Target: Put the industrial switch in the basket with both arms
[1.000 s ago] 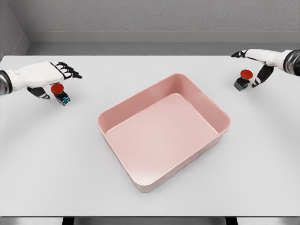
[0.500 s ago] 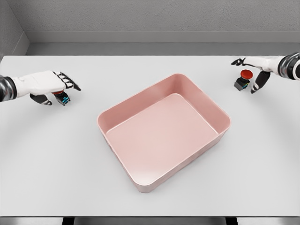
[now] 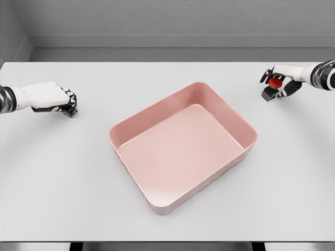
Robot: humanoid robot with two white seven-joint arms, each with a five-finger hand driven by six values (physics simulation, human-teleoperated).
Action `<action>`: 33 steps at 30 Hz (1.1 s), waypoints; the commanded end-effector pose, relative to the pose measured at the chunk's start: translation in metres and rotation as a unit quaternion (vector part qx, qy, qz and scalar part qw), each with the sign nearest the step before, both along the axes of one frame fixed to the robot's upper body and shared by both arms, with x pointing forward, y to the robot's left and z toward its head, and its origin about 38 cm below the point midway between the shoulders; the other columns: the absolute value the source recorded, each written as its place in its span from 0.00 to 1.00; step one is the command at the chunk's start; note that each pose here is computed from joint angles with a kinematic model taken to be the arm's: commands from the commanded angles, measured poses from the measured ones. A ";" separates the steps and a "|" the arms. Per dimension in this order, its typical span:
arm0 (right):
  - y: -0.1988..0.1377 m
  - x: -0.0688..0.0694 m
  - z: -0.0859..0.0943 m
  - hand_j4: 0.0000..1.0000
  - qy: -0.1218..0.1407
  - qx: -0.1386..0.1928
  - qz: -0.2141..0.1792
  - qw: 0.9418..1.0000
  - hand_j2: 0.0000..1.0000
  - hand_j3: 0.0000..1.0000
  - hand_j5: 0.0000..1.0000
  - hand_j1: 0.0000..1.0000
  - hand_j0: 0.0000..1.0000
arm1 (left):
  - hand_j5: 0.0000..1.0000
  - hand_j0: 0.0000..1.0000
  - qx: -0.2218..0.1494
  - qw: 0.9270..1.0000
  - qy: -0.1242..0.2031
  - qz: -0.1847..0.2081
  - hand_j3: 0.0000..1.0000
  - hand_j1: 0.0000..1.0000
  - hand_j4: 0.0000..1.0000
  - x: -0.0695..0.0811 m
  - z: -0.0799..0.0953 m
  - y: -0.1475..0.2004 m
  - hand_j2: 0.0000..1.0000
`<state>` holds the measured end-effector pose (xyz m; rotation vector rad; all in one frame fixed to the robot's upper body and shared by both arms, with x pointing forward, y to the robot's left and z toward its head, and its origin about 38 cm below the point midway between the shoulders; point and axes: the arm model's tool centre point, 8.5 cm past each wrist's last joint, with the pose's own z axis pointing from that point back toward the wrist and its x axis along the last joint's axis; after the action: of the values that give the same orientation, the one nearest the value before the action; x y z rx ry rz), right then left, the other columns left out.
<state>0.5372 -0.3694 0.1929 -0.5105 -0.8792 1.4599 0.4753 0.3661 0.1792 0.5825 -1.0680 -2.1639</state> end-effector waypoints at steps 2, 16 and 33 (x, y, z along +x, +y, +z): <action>0.001 0.000 -0.001 0.53 0.002 -0.001 0.002 1.000 0.53 0.53 0.53 0.53 0.53 | 0.31 0.31 -0.002 1.000 -0.003 -0.001 0.31 0.31 0.31 0.000 0.003 0.000 0.31; 0.004 0.001 0.006 0.46 -0.006 -0.002 0.008 1.000 0.46 0.46 0.46 0.46 0.46 | 0.31 0.31 -0.050 0.993 -0.091 -0.057 0.31 0.31 0.31 -0.008 0.072 -0.032 0.31; 0.015 -0.013 0.063 0.46 -0.070 -0.023 0.068 0.995 0.46 0.46 0.46 0.46 0.46 | 0.29 0.29 -0.106 0.974 -0.134 -0.149 0.29 0.29 0.29 -0.057 0.111 -0.076 0.29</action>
<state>0.5275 -0.3574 0.2467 -0.5902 -0.9892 1.5647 0.4228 0.2973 0.2836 0.6654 -1.5607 -2.2194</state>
